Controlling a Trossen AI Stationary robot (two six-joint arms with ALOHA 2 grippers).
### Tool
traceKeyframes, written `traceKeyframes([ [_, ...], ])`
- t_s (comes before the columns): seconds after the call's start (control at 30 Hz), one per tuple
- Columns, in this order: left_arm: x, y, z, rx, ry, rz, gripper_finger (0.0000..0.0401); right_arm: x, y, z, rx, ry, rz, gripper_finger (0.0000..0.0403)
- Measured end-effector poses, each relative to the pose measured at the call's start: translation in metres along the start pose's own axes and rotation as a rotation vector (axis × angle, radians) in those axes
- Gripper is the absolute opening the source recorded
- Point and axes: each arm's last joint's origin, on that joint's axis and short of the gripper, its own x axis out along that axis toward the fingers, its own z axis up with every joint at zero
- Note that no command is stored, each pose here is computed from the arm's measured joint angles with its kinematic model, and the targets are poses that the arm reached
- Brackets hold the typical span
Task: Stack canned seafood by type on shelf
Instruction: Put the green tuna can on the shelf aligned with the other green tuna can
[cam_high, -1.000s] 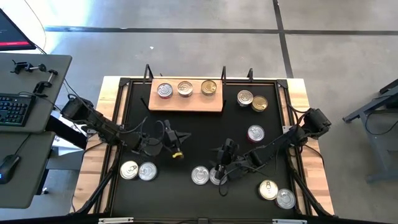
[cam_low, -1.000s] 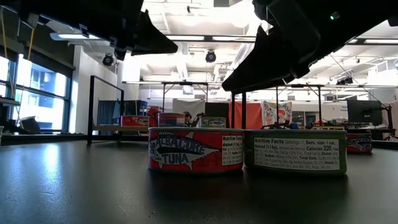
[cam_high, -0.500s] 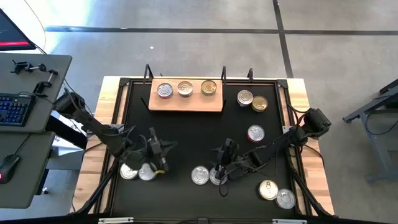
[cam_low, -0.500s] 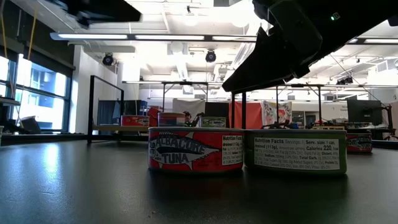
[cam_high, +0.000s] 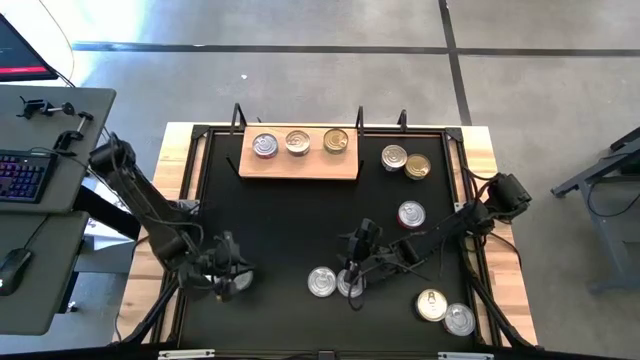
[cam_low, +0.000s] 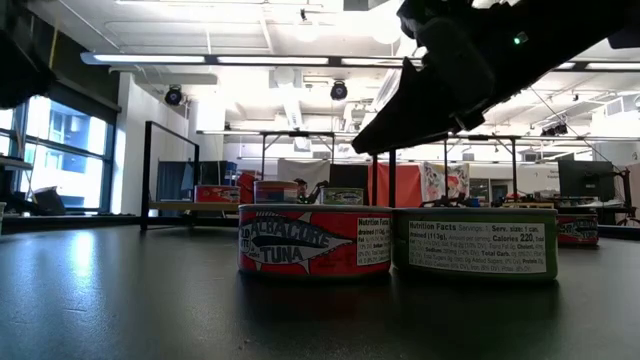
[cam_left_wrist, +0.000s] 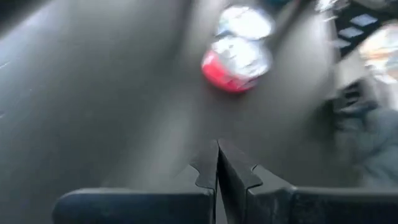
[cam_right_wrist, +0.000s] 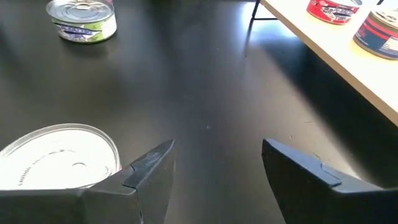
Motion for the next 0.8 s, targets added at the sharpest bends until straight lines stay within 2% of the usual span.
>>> traceKeyframes([
  [0.17,0.020,0.004,-0.005,0.035,-0.056,0.137,0.0000,0.002,-0.002,0.001,-0.016,-0.001,-0.009,0.0232],
  [0.3,0.040,0.004,-0.004,0.077,-0.097,0.200,0.0000,0.003,-0.003,0.001,-0.008,-0.003,-0.012,0.0232],
  [0.47,0.064,0.000,0.000,0.120,-0.132,0.207,0.0000,0.003,-0.003,0.002,-0.009,-0.003,-0.013,0.0232],
  [0.8,0.094,-0.011,0.011,0.268,-0.224,0.139,0.0000,0.003,-0.002,0.001,-0.061,0.014,0.035,0.0232],
])
